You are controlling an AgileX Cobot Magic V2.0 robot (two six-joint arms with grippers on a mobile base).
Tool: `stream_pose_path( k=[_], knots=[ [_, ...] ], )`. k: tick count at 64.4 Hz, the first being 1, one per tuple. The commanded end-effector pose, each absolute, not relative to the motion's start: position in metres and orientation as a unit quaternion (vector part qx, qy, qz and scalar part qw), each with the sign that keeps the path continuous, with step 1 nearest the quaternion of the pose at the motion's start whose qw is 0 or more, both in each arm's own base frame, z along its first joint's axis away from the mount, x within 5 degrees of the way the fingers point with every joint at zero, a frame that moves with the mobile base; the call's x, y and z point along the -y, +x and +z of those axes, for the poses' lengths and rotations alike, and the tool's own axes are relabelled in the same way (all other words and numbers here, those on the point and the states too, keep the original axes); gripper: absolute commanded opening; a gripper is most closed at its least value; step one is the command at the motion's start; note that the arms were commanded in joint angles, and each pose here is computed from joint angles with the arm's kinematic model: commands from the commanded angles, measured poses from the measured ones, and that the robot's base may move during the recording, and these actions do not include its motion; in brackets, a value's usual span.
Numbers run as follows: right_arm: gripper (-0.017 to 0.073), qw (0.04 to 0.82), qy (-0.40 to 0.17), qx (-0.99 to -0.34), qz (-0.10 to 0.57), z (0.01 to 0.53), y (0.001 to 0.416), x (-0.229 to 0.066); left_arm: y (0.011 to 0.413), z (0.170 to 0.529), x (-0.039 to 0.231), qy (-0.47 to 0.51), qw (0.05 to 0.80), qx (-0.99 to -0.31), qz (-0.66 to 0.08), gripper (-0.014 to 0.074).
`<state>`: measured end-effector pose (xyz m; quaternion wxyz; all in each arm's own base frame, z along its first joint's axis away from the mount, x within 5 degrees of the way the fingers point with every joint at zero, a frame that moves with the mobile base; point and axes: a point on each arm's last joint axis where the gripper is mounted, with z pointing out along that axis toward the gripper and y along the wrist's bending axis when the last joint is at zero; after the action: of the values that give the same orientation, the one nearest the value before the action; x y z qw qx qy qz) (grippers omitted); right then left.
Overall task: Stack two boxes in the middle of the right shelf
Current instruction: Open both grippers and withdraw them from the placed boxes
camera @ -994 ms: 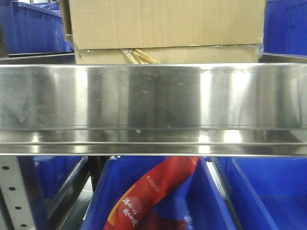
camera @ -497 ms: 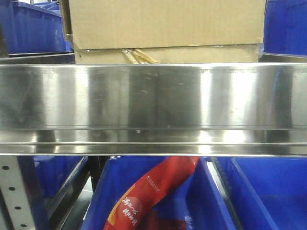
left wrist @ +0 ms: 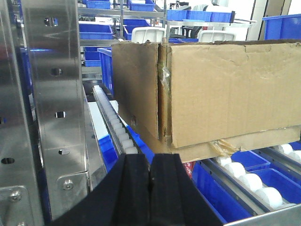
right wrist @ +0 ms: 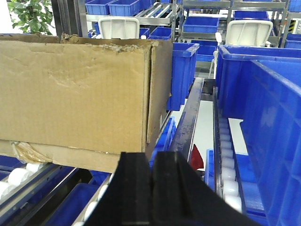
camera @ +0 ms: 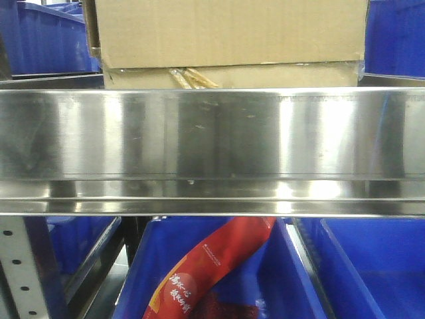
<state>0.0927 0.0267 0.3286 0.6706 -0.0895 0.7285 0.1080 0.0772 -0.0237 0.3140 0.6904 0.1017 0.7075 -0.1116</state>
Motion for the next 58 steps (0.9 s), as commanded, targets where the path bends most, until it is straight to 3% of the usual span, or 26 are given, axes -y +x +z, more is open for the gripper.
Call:
stream_pose_path(
  k=[1,14,25,38,53,58],
  knots=[
    [-0.0153,0.683,-0.091,-0.718,0.1,0.331,0.092,-0.026,0.076,0.317,0.024,0.102,0.7,-0.697,-0.117,-0.0111],
    [-0.0153,0.683,-0.091,-0.718,0.1,0.331,0.092,-0.026,0.075,0.315,0.023,0.095,0.7,-0.698,-0.118,-0.0111],
    [-0.0153,0.683,-0.091,-0.718,0.1,0.331,0.092,-0.026,0.067,0.306,0.013,0.074,0.724,-0.683,-0.061,-0.0111],
    [-0.0153,0.684,-0.09,-0.717,0.1,0.332,0.092,-0.026,0.057,0.267,0.003,0.034,0.748,-0.663,-0.002,-0.0111],
    [-0.0153,0.684,-0.09,-0.717,0.1,0.332,0.092,-0.026,0.055,0.221,0.002,0.024,0.767,-0.641,0.01,-0.0111],
    [-0.0153,0.684,-0.09,-0.717,0.1,0.332,0.092,-0.025,0.056,0.213,0.001,0.023,0.737,-0.675,0.011,-0.0111]
  ],
)
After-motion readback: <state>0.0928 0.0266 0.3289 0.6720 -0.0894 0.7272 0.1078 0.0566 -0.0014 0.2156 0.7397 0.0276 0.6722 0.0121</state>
